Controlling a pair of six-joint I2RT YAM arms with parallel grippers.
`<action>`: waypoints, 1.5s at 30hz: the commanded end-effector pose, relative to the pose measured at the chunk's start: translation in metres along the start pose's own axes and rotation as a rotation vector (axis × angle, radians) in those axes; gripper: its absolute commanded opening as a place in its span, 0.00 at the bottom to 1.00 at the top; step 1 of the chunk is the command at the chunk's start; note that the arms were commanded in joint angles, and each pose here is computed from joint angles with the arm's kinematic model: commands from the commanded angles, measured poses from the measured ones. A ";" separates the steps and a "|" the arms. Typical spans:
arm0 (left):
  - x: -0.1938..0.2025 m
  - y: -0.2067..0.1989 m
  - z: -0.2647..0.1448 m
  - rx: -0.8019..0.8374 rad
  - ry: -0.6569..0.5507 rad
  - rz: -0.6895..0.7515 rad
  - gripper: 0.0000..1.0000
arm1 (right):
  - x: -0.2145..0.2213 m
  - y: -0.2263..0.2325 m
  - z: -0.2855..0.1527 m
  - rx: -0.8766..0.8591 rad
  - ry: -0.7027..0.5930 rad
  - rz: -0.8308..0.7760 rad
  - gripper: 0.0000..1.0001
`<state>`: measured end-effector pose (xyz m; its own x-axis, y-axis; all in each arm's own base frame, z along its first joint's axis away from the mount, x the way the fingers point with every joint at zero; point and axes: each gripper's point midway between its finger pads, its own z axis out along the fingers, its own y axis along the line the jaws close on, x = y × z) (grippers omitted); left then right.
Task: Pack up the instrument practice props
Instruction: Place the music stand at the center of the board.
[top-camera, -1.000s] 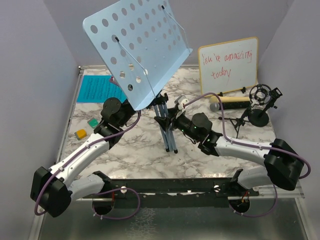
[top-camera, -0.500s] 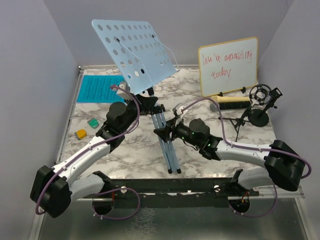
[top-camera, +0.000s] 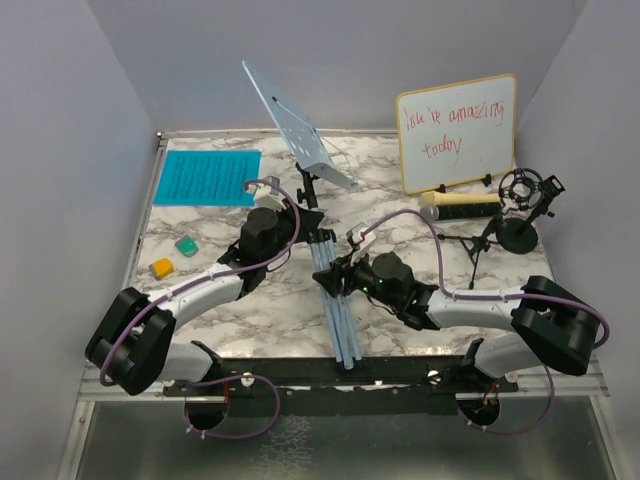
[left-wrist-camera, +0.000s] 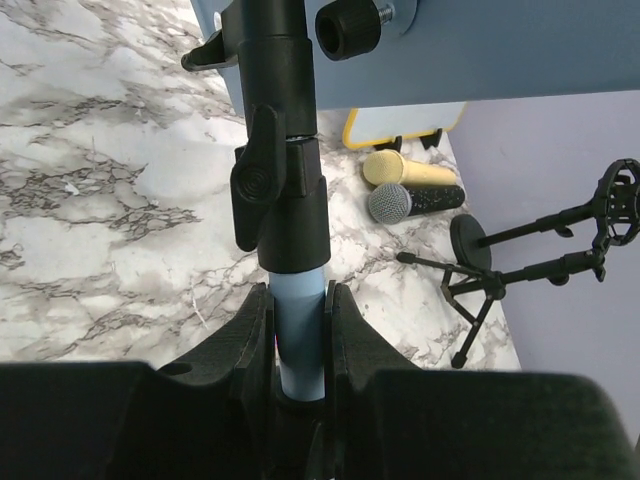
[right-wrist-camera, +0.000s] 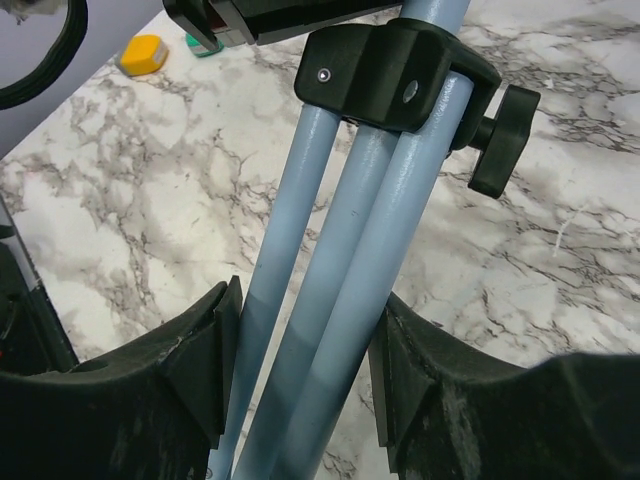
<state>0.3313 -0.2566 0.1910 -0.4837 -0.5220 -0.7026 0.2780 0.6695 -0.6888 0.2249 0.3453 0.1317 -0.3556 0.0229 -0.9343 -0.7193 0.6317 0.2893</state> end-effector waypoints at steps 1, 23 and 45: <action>0.010 -0.063 -0.004 0.290 0.019 0.060 0.00 | -0.004 -0.021 -0.002 0.105 -0.033 -0.090 0.01; 0.061 -0.028 0.061 0.276 0.063 -0.073 0.00 | 0.024 -0.086 -0.034 0.427 0.128 -0.237 0.01; 0.100 0.005 0.085 0.211 0.109 -0.165 0.20 | 0.044 -0.094 -0.039 0.475 0.198 -0.205 0.01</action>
<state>0.3584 -0.3345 0.0908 -0.6436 -0.5906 -0.4868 0.2260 0.4610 -0.8581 0.2442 0.2678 0.0694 -0.3787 -0.2582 -0.8888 -0.5149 0.8568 -0.0295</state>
